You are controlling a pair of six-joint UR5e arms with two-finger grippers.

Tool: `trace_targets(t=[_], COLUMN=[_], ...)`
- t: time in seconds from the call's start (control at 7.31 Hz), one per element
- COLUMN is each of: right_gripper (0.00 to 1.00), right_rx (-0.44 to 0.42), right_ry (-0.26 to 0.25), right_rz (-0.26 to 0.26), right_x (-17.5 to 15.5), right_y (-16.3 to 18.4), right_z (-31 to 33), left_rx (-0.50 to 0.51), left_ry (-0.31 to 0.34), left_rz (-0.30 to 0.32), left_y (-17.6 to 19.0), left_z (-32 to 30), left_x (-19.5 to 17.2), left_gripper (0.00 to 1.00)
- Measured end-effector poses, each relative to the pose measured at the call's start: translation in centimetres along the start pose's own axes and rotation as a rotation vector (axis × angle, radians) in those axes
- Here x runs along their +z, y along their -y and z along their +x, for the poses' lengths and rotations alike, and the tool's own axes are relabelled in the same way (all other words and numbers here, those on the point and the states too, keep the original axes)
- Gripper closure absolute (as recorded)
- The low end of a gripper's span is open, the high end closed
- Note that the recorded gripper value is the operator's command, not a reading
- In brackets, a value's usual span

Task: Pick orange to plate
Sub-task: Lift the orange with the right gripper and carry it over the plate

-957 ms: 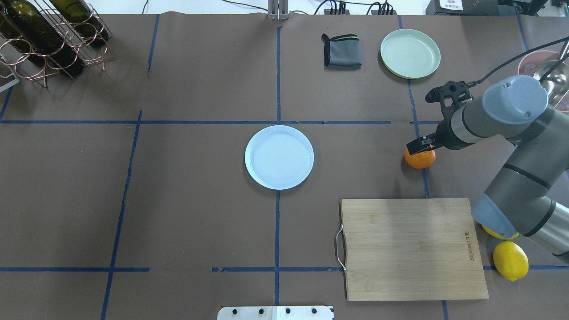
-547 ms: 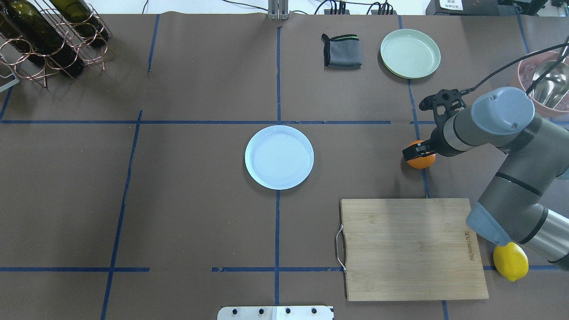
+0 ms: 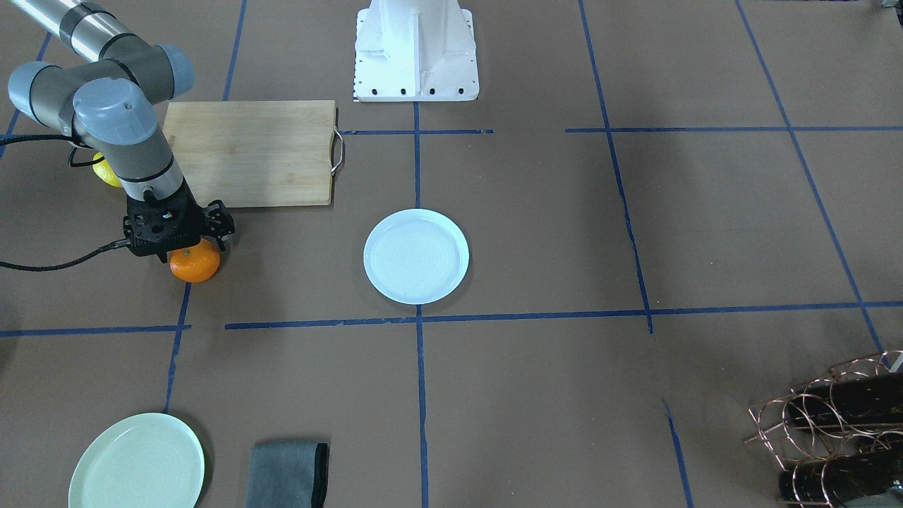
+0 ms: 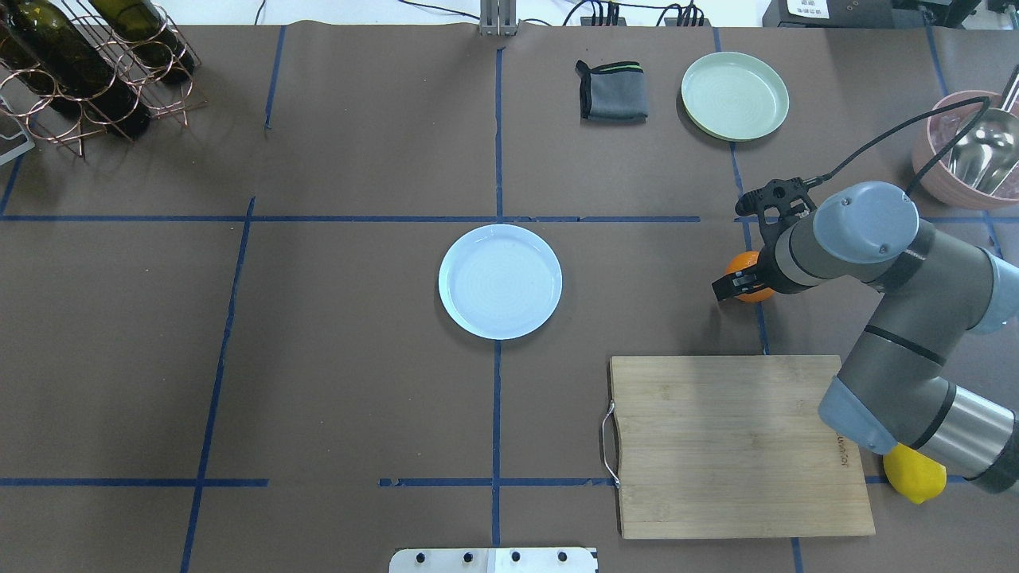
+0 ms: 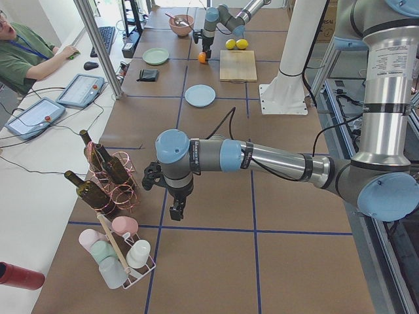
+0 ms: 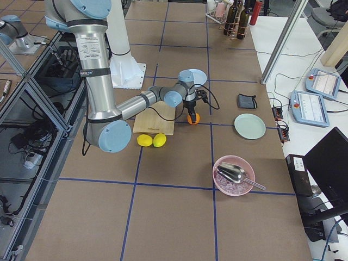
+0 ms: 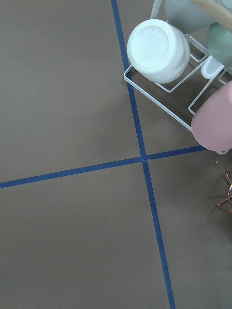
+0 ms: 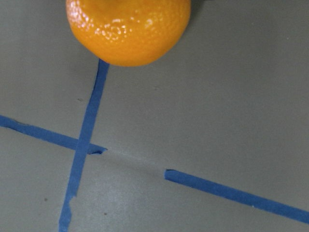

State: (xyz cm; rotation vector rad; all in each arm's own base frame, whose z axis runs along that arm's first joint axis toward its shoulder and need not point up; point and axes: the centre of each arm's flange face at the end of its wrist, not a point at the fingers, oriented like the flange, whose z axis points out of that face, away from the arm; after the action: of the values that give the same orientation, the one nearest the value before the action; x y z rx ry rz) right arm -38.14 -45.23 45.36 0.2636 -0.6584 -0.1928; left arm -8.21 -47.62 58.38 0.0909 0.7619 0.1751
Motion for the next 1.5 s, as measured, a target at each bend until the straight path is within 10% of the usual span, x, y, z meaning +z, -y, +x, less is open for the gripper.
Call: trace_targets(t=[0.14, 0.55, 1.5], right_gripper=[0.11, 0.98, 0.91], right_rx=[-0.004, -0.011, 0.248], right_ry=[-0.003, 0.01, 0.101], right_rz=[-0.002, 0.011, 0.073], right_x=[0.3, -0.3, -8.6], right_y=[-0.1, 0.4, 11.4], right_z=[-0.3, -1.3, -26.7], left_rx=[0.0, 0.001, 0.002], left_ry=[0.0, 0.001, 0.002], left_rz=[0.0, 0.001, 0.004], left_y=[0.0, 0.0, -0.1], left_z=[0.0, 0.0, 0.1], left_x=[0.0, -0.1, -0.2], left_gripper=[0.0, 0.0, 0.0])
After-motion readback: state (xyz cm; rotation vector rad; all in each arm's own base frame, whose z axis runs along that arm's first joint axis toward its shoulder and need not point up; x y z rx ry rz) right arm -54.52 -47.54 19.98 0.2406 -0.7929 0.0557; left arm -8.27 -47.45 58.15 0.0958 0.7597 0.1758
